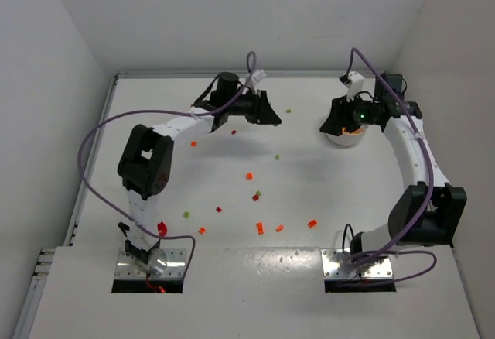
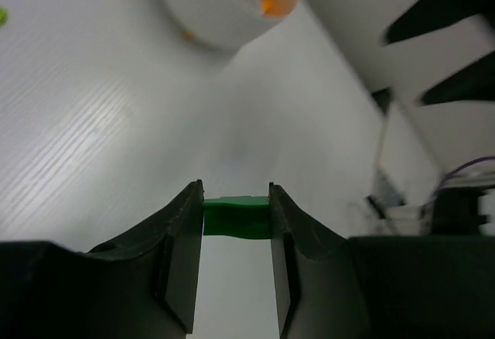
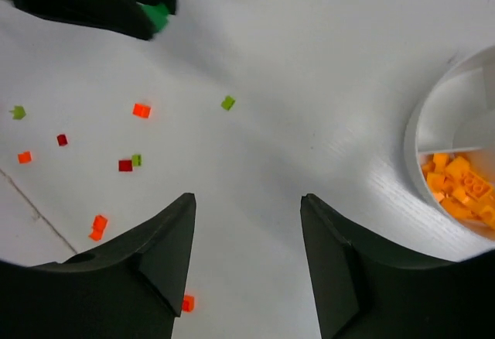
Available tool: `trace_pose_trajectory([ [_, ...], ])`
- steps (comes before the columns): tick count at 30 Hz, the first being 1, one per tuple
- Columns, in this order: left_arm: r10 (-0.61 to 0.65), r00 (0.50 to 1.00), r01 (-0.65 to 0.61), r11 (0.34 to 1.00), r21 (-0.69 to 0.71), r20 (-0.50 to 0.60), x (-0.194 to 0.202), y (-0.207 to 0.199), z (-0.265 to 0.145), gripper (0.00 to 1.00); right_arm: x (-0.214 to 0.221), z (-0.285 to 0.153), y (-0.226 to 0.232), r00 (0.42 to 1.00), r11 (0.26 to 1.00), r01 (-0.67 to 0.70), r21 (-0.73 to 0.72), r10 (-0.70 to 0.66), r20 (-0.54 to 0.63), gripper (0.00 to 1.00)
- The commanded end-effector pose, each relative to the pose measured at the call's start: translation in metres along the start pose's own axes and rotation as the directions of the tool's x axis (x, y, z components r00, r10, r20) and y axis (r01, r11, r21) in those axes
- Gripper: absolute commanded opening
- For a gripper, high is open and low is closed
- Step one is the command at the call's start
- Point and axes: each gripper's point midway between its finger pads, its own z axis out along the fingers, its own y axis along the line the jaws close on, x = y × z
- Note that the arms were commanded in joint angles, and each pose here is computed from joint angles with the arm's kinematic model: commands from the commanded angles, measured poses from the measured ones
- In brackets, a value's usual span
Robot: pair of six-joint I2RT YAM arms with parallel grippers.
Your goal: Sort the legos into containers by color
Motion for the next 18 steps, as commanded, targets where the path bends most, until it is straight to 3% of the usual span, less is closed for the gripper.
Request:
trace_pose_trajectory([
  [1, -0.108, 0.980, 0.060, 0.962, 0.268, 0.166, -0.061, -0.063, -0.057, 0.24, -0.029, 0.019, 0.008, 0.989, 0.997, 0.078, -0.008, -0.076, 0.129, 0.57],
  [6, -0.358, 0.900, 0.271, 0.907, 0.322, 0.250, -0.070, -0.040, -0.104, 0.22, -0.057, 0.037, 0.042, 0.967, 0.997, 0.048, -0.067, -0.029, 0.254, 0.57],
  [9, -0.507, 0.811, 0.386, 0.839, 0.383, 0.293, -0.085, -0.030, -0.135, 0.21, -0.083, 0.053, 0.066, 0.938, 0.985, 0.091, -0.147, -0.036, 0.345, 0.56],
  [18, -0.720, 0.632, 0.592, 0.688, 0.420, 0.287, -0.078, -0.004, -0.155, 0.06, -0.118, 0.103, 0.123, 0.913, 0.914, 0.199, -0.353, -0.041, 0.407, 0.55],
])
